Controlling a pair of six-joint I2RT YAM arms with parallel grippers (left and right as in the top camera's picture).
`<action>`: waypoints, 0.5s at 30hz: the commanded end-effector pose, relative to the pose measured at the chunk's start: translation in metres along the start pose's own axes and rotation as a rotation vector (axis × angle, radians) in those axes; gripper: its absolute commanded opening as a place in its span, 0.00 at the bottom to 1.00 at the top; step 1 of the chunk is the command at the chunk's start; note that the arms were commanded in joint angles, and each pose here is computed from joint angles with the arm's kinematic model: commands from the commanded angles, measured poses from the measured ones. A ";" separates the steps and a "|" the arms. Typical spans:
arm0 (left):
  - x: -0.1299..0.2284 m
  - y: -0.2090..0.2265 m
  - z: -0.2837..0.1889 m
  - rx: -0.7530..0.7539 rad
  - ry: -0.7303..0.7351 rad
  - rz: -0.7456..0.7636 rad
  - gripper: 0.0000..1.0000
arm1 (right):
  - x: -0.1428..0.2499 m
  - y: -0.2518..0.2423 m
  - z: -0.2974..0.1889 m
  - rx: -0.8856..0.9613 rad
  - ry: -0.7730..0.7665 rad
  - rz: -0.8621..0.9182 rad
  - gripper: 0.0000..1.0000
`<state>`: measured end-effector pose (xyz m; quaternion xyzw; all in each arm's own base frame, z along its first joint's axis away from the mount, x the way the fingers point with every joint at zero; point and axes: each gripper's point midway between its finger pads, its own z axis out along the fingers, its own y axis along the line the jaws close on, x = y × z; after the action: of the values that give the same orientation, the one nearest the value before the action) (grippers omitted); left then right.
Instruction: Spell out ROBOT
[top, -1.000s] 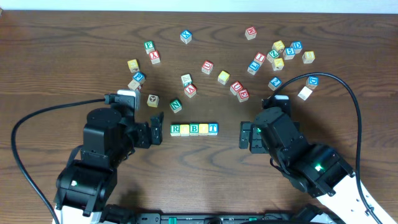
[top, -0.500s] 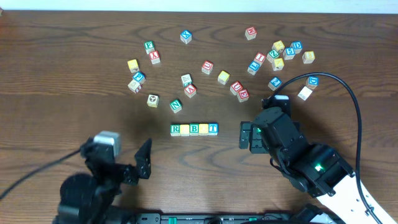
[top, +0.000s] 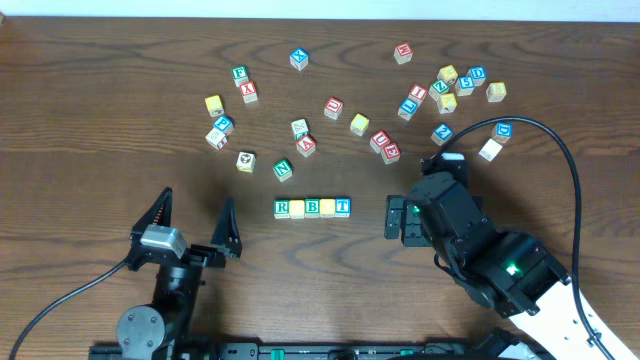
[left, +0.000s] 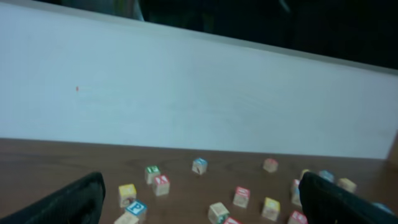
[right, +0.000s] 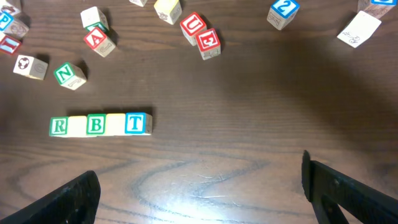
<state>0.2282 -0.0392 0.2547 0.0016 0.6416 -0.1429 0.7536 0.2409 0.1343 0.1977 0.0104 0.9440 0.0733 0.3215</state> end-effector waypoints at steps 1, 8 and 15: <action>0.021 0.013 0.003 -0.038 0.000 0.004 0.98 | -0.002 -0.003 0.001 0.015 -0.006 -0.008 0.99; 0.066 0.026 0.002 -0.077 0.118 0.012 0.98 | -0.002 -0.003 0.001 0.015 -0.006 -0.008 0.99; 0.112 0.037 -0.009 -0.124 0.308 0.026 0.98 | -0.002 -0.003 0.001 0.015 -0.006 -0.008 0.99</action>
<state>0.2441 -0.0295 0.1526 -0.0170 0.7394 -0.1083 0.6643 0.2407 0.1342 0.1973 0.0101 0.9442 0.0727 0.3210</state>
